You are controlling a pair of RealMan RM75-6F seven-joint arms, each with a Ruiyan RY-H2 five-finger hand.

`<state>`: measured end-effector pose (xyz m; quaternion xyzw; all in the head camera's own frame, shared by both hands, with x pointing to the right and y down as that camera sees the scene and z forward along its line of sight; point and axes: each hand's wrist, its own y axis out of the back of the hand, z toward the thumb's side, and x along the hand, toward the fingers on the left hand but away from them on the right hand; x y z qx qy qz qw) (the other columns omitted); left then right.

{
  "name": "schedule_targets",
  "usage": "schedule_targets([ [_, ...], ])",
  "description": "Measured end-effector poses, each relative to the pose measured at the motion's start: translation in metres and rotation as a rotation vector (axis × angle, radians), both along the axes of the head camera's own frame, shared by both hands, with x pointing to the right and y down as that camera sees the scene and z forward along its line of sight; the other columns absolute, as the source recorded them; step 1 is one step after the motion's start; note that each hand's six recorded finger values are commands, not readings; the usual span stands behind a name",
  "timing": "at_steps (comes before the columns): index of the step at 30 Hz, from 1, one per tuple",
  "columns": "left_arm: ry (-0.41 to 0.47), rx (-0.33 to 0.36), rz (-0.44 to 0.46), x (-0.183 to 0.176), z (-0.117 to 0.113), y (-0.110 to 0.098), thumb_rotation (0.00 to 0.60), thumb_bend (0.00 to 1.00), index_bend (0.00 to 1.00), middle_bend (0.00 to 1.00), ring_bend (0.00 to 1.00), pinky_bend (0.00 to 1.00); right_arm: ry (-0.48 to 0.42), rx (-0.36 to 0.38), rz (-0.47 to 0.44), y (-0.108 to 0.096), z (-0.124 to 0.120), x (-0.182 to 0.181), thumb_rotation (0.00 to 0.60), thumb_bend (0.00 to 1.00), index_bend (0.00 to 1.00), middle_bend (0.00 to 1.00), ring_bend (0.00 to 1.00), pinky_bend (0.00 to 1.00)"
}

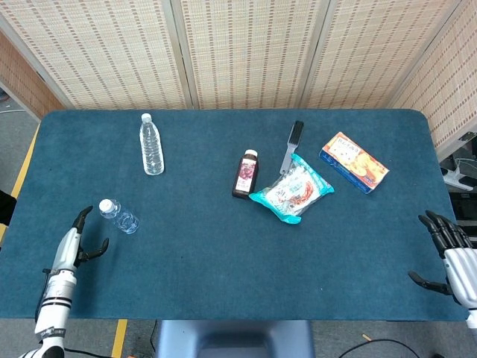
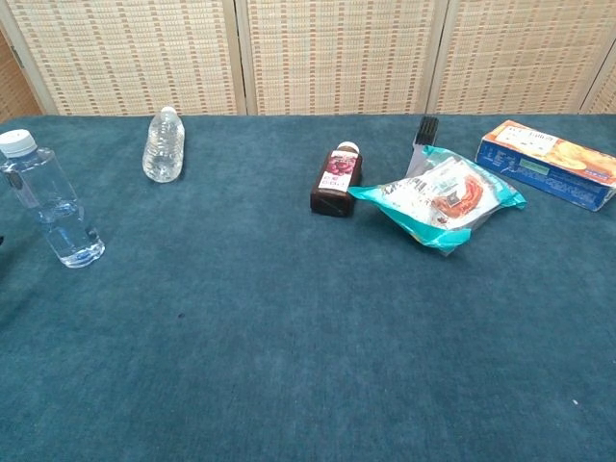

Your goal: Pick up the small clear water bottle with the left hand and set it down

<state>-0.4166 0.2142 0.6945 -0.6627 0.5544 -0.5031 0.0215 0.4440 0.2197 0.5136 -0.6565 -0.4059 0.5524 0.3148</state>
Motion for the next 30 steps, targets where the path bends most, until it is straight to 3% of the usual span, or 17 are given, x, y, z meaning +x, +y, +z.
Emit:
schedule_targets([
  [10, 0.133, 0.037, -0.089, 0.021, 0.006, -0.015, 0.6, 0.36, 0.0, 0.0, 0.0, 0.09, 0.004, -0.012, -0.009, 0.001, 0.003, -0.002, 0.6, 0.06, 0.0, 0.0, 0.0, 0.11],
  [22, 0.309, -0.005, -0.141, 0.049, 0.013, -0.021, 0.6, 0.36, 0.0, 0.0, 0.0, 0.09, 0.004, -0.023, -0.016, 0.001, 0.004, -0.002, 0.6, 0.06, 0.0, 0.0, 0.0, 0.11],
  [30, 0.314, 0.009, -0.147, 0.061, 0.024, -0.024, 0.6, 0.36, 0.0, 0.0, 0.0, 0.09, 0.003, -0.038, -0.022, 0.002, 0.006, -0.003, 0.6, 0.06, 0.0, 0.0, 0.0, 0.11],
])
